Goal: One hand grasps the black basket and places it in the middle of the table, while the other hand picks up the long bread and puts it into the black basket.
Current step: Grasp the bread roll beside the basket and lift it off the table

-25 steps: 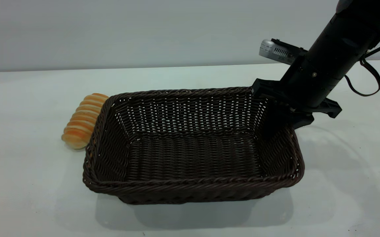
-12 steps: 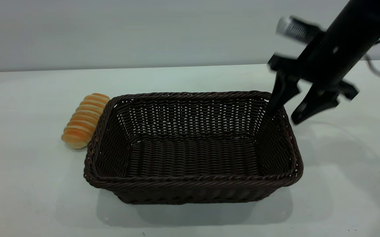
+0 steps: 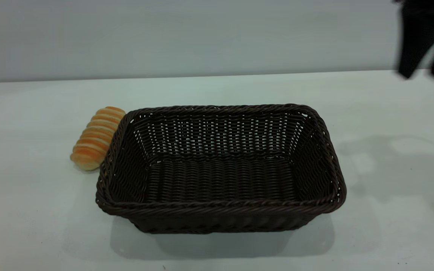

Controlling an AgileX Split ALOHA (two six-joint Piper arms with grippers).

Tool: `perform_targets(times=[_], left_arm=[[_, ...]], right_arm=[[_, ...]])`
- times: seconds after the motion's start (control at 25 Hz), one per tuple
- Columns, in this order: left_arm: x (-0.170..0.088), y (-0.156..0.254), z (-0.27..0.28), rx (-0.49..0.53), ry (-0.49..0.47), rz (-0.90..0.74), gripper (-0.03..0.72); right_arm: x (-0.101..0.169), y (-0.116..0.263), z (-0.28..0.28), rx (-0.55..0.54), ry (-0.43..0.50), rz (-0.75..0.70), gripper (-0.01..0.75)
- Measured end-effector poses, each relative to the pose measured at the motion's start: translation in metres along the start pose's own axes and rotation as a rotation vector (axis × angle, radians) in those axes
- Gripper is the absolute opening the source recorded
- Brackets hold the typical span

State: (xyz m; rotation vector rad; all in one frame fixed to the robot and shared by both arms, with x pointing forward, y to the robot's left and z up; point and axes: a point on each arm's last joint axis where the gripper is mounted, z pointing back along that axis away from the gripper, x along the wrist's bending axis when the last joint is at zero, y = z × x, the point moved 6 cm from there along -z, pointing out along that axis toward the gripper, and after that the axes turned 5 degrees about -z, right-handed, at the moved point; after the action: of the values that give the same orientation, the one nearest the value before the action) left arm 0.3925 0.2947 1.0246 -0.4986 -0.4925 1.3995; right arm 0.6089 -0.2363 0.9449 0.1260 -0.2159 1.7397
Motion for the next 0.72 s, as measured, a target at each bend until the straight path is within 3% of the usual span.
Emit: perform_targets(times=[0.12, 0.24, 0.72], left_arm=[[0.001, -0.002, -0.012, 0.045, 0.004, 0.002, 0.514], [0.002, -0.01, -0.029, 0.091, 0.007, 0.004, 0.514], [0.014, -0.093, -0.148, 0.275, 0.021, 0.016, 0.514]], right_arm=[[-0.011, 0.009, 0.027, -0.028, 0.138, -0.012, 0.514], [-0.014, 0.015, 0.053, -0.09, 0.199, -0.038, 0.514], [0.006, 0.082, 0.094, -0.176, 0.162, -0.055, 0.508]])
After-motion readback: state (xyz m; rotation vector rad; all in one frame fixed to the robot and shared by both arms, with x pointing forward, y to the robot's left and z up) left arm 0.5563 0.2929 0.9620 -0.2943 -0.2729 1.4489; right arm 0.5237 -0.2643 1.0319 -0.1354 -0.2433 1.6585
